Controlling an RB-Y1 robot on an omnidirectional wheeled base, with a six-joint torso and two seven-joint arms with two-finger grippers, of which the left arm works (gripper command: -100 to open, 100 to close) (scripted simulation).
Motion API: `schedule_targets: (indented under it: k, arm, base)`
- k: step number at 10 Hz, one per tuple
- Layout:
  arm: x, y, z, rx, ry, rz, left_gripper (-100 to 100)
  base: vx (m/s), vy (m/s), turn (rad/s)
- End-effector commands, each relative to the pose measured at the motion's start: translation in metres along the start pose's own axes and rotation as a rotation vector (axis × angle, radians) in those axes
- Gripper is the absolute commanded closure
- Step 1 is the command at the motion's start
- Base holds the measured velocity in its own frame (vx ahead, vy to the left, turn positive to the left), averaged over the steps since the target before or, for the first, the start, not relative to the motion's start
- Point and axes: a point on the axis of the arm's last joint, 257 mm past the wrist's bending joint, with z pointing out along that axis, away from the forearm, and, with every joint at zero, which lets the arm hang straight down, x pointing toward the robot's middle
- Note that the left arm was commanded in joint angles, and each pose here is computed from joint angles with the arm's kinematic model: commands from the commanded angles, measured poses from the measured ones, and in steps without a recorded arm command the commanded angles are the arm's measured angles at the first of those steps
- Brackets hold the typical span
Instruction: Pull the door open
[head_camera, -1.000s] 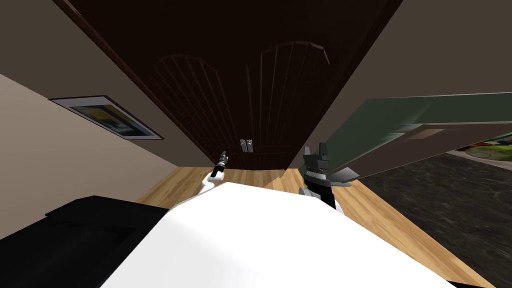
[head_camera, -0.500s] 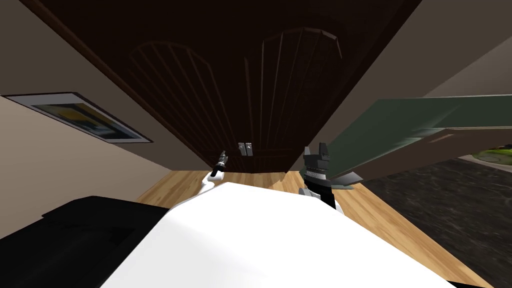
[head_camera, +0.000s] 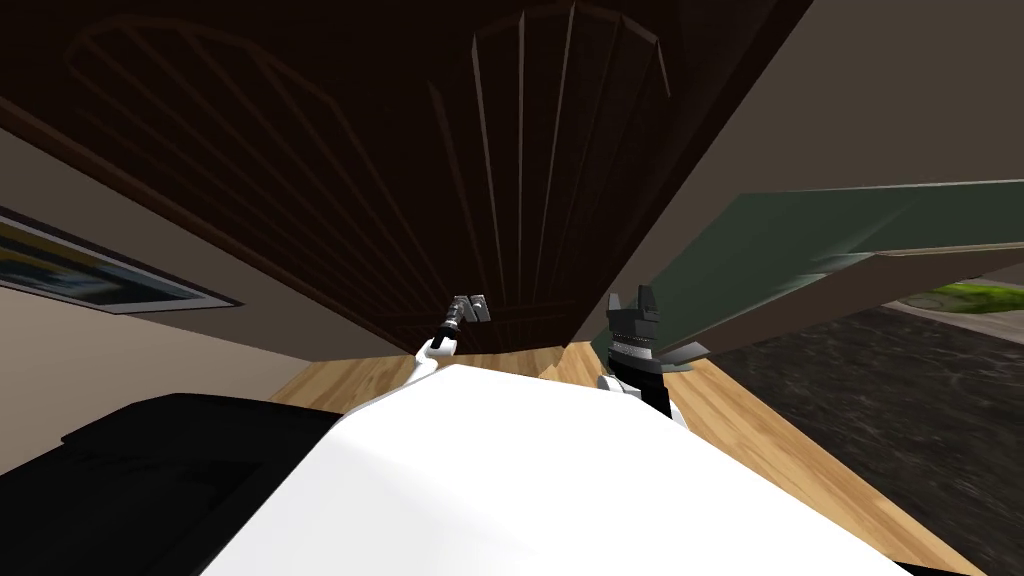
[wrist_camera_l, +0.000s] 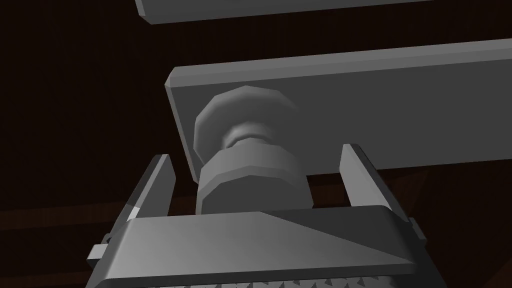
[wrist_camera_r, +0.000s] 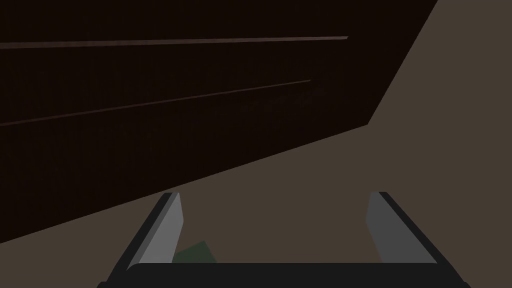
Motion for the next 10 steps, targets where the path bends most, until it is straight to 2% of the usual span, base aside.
schedule_targets:
  k: [1, 6, 7, 10]
  arm:
    - [-0.002, 0.001, -0.0004, -0.002, -0.003, 0.001, 100]
    - [-0.002, 0.001, -0.0004, -0.002, -0.003, 0.001, 100]
    - [-0.016, 0.007, -0.0065, -0.019, -0.02, 0.012, 100]
    - [-0.036, 0.013, -0.0146, -0.037, -0.043, 0.026, 100]
  base:
    - [-0.009, 0.01, 0.025]
    - [-0.017, 0.011, -0.012]
    - [-0.077, 0.065, 0.09]
    - [-0.191, 0.116, 0.112]
